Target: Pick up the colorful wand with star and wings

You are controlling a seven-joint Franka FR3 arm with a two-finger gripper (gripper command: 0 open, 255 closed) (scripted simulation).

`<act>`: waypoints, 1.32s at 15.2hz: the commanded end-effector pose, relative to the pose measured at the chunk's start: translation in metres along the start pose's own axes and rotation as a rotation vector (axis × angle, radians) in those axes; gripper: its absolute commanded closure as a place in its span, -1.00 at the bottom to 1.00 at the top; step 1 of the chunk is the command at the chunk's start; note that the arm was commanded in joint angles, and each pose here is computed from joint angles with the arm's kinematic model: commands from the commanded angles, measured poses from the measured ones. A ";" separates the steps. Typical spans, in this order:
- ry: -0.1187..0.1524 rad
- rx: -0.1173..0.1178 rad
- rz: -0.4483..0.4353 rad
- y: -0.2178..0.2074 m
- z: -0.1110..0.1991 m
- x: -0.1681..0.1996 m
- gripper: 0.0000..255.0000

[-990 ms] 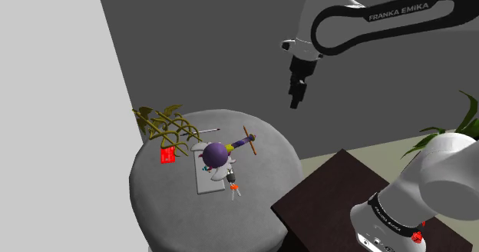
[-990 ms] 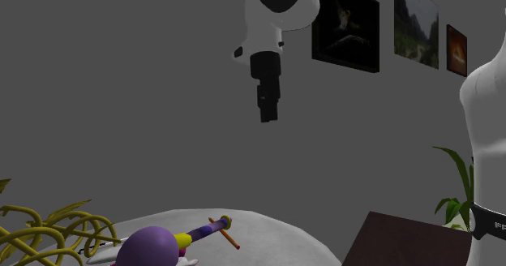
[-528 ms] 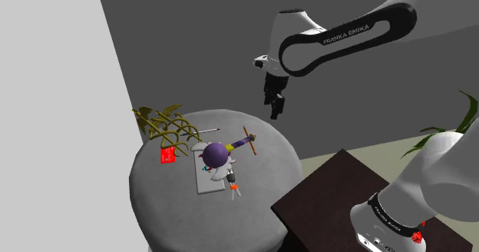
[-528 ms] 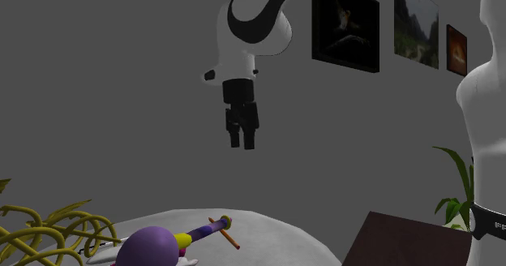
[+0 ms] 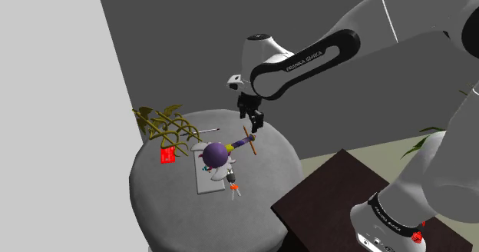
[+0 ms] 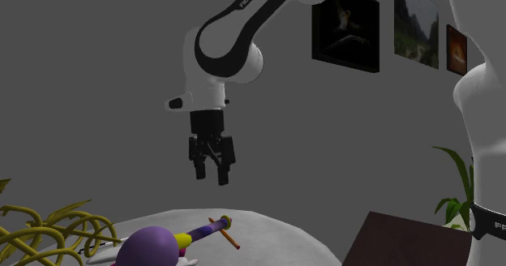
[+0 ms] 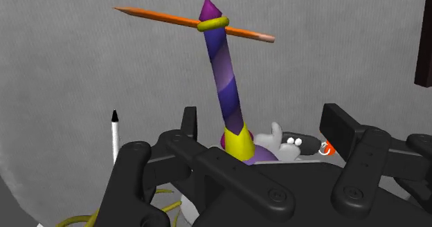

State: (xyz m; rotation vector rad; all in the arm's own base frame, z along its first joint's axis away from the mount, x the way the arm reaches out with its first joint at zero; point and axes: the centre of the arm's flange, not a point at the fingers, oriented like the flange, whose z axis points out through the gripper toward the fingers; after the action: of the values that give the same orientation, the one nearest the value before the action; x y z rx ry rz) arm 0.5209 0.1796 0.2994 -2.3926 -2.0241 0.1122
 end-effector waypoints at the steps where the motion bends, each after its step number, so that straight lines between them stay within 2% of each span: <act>1: -0.004 -0.003 -0.088 0.002 0.016 0.022 -1.00; 6: -0.014 -0.011 -0.293 0.001 0.059 0.071 -1.00; 15: -0.014 -0.011 -0.293 0.003 0.098 0.073 -1.00; 16: -0.014 -0.011 -0.293 0.002 0.099 0.072 1.00; 20: -0.014 -0.011 -0.293 0.002 0.099 0.072 1.00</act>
State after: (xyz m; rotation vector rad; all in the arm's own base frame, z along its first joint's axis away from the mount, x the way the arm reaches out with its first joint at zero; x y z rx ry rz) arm 0.5294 0.2461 0.1972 -2.0755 -2.3579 0.1140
